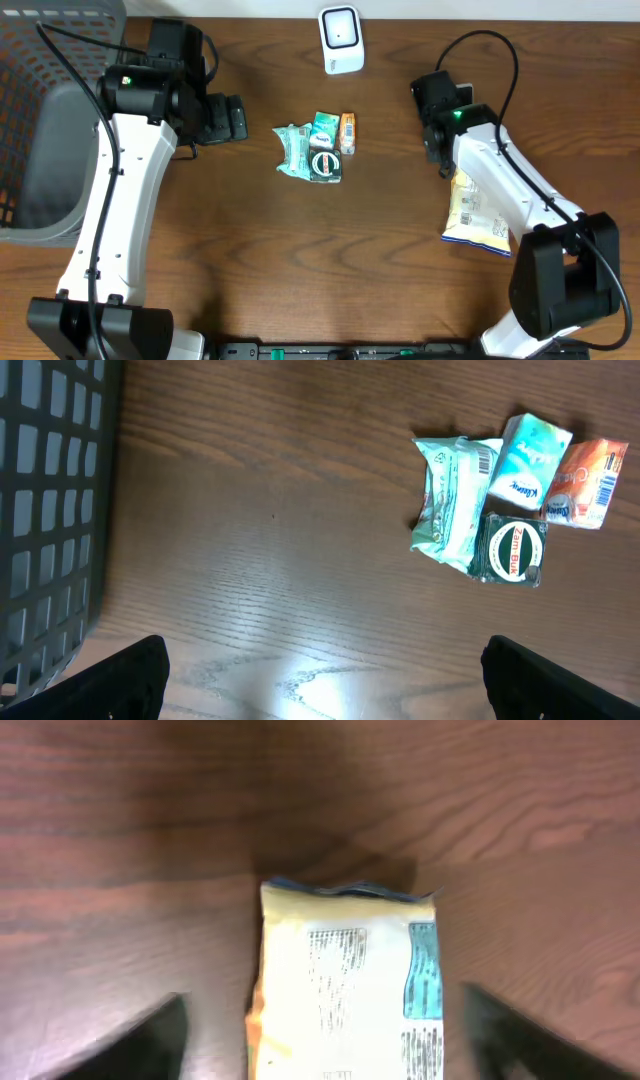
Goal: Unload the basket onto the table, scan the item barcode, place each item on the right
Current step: 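Carry the snack bag right and release it on the table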
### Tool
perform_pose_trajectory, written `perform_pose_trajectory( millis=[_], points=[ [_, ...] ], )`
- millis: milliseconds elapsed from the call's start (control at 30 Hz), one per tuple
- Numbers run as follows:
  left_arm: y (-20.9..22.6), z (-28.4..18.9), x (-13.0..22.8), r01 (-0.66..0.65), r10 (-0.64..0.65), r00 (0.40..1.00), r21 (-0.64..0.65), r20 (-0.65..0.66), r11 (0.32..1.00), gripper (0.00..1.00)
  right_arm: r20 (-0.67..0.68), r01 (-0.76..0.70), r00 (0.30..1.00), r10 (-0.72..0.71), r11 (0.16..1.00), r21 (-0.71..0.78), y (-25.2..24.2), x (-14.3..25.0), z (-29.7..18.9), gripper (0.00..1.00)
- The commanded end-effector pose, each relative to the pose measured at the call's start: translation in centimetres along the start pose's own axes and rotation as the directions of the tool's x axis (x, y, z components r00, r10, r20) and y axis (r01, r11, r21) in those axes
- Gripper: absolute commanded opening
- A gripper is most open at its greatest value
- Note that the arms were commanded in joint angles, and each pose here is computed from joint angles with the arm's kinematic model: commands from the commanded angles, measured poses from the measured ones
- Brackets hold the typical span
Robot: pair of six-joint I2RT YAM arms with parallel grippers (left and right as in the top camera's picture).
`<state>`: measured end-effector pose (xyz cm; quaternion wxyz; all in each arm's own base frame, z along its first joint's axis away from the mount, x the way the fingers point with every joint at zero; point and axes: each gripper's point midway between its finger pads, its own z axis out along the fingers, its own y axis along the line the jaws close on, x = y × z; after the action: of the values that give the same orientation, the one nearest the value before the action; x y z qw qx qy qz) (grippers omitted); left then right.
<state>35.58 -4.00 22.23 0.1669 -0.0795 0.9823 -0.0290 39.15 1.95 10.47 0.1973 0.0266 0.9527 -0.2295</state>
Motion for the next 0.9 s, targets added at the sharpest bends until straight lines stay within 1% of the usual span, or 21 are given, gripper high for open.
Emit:
perform_pose_trajectory(
  millis=[0,100,167,200,267,300,400,467,533,667,700,733,767,800,833,867],
  points=[
    [0.2,0.3,0.1,-0.004,0.004,1.000,-0.008,-0.010,1.000,0.98,0.008,-0.152,0.988,0.154,0.983,-0.101,-2.1,-1.2,-1.5,0.99],
    [0.2,0.3,0.1,-0.005,0.005,1.000,-0.008,-0.010,1.000,0.98,-0.071,-0.272,0.962,0.263,0.932,-0.240,-3.8,-1.1,-0.8,0.99],
    [0.2,0.3,0.1,-0.004,0.004,1.000,-0.009,-0.010,1.000,0.98,-0.179,-0.365,0.930,0.320,0.856,-0.367,-4.9,-0.2,0.2,0.99],
    [0.2,0.3,0.1,-0.004,0.004,1.000,-0.008,-0.010,1.000,0.98,-0.221,-0.384,0.922,0.317,0.820,-0.425,-5.2,0.3,0.6,0.99],
    [0.2,0.3,0.1,-0.004,0.004,1.000,-0.008,-0.010,1.000,0.98,-0.268,-0.402,0.914,0.305,0.771,-0.494,-5.9,1.2,1.3,0.99],
    [0.2,0.3,0.1,-0.004,0.004,1.000,-0.009,-0.010,1.000,0.97,-0.303,-0.418,0.906,0.296,0.737,-0.531,-6.6,2.3,2.2,0.99],
    [0.2,0.3,0.1,-0.004,0.004,1.000,-0.008,-0.010,1.000,0.98,-0.375,-0.478,0.875,0.307,0.671,-0.566,-7.4,4.3,4.1,0.99],
    [0.2,0.3,0.1,-0.004,0.004,1.000,-0.008,-0.010,1.000,0.98,-0.428,-0.523,0.849,0.310,0.610,-0.595,-6.9,5.6,4.9,0.99],
    [0.2,0.3,0.1,-0.004,0.004,1.000,-0.008,-0.010,1.000,0.98,-0.460,-0.535,0.842,0.283,0.556,-0.637,-5.8,6.9,5.4,0.99],
    [0.2,0.3,0.1,-0.004,0.004,1.000,-0.008,-0.010,1.000,0.98,-0.509,-0.556,0.824,0.249,0.527,-0.642,-3.7,9.3,7.1,0.99],
    [0.2,0.3,0.1,-0.004,0.004,1.000,-0.008,-0.010,1.000,0.98,-0.520,-0.564,0.819,0.244,0.510,-0.649,-3.1,9.9,7.4,0.97],
    [0.2,0.3,0.1,-0.004,0.004,1.000,-0.009,-0.010,1.000,0.98,-0.524,-0.568,0.817,0.241,0.497,-0.656,-2.7,10.1,7.5,0.89],
    [0.2,0.3,0.1,-0.004,0.004,1.000,-0.009,-0.010,1.000,0.98,-0.530,-0.574,0.814,0.238,0.474,-0.668,-2.2,10.3,7.5,0.74],
    [0.2,0.3,0.1,-0.004,0.004,1.000,-0.008,-0.010,1.000,0.97,-0.533,-0.577,0.812,0.236,0.453,-0.679,-1.7,10.5,7.5,0.47],
    [0.2,0.3,0.1,-0.004,0.004,1.000,-0.008,-0.010,1.000,0.98,-0.534,-0.580,0.812,0.236,0.435,-0.689,-1.4,10.6,7.3,0.17],
    [0.2,0.3,0.1,-0.004,0.004,1.000,-0.008,-0.010,1.000,0.98,-0.533,-0.579,0.812,0.236,0.432,-0.691,-1.3,10.5,7.3,0.01]
  ],
)
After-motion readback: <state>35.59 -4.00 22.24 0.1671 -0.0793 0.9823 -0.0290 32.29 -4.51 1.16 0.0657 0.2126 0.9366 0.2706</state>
